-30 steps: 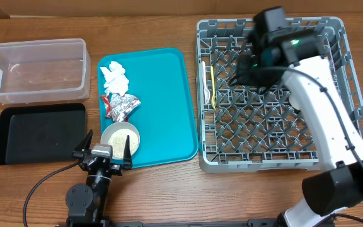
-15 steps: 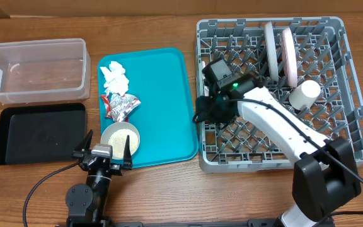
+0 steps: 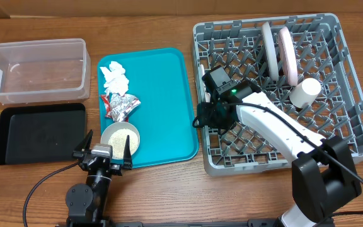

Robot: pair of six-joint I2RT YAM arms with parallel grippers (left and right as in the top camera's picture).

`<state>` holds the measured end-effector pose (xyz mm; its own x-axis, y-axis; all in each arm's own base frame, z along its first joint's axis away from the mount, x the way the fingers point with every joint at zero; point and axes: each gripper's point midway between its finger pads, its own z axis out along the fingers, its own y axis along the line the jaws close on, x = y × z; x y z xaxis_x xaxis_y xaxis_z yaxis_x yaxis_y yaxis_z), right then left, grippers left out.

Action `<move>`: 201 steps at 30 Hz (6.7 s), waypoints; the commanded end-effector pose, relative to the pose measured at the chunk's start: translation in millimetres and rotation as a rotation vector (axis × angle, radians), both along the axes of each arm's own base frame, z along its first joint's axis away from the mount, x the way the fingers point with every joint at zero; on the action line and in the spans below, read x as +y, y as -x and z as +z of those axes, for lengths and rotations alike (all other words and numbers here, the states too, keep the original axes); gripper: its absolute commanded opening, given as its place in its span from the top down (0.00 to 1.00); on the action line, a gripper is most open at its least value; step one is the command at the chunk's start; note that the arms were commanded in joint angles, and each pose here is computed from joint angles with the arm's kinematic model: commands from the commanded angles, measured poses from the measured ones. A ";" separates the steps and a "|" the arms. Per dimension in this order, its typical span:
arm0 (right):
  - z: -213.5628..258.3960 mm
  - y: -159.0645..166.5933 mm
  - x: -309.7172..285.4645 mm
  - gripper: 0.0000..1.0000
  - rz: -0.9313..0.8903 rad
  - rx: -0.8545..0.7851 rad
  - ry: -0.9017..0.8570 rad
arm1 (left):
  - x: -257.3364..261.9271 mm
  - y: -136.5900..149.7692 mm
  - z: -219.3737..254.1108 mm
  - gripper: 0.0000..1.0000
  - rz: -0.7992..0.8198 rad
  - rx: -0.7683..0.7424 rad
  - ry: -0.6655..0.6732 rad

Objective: Sort waste into correct bins and load items into the dishwasher rack

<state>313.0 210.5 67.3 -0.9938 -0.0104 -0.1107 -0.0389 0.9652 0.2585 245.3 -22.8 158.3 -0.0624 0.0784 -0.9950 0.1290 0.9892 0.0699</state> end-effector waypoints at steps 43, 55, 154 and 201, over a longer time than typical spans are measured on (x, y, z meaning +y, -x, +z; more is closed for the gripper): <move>291.4 20.6 -5.6 0.00 0.172 -0.858 -0.090 | -1.7 0.4 -0.2 0.00 -0.005 -0.003 0.006; 275.2 40.7 -17.2 0.00 0.129 -0.745 -0.096 | -1.7 0.4 -0.2 0.00 -0.005 -0.003 0.006; 339.7 98.6 -112.2 0.00 0.010 -1.005 0.005 | -37.5 9.1 9.7 0.00 -0.201 0.041 0.328; 339.7 98.6 -112.2 0.00 0.010 -1.005 0.005 | 11.8 -231.0 -106.8 0.05 0.289 1.095 0.064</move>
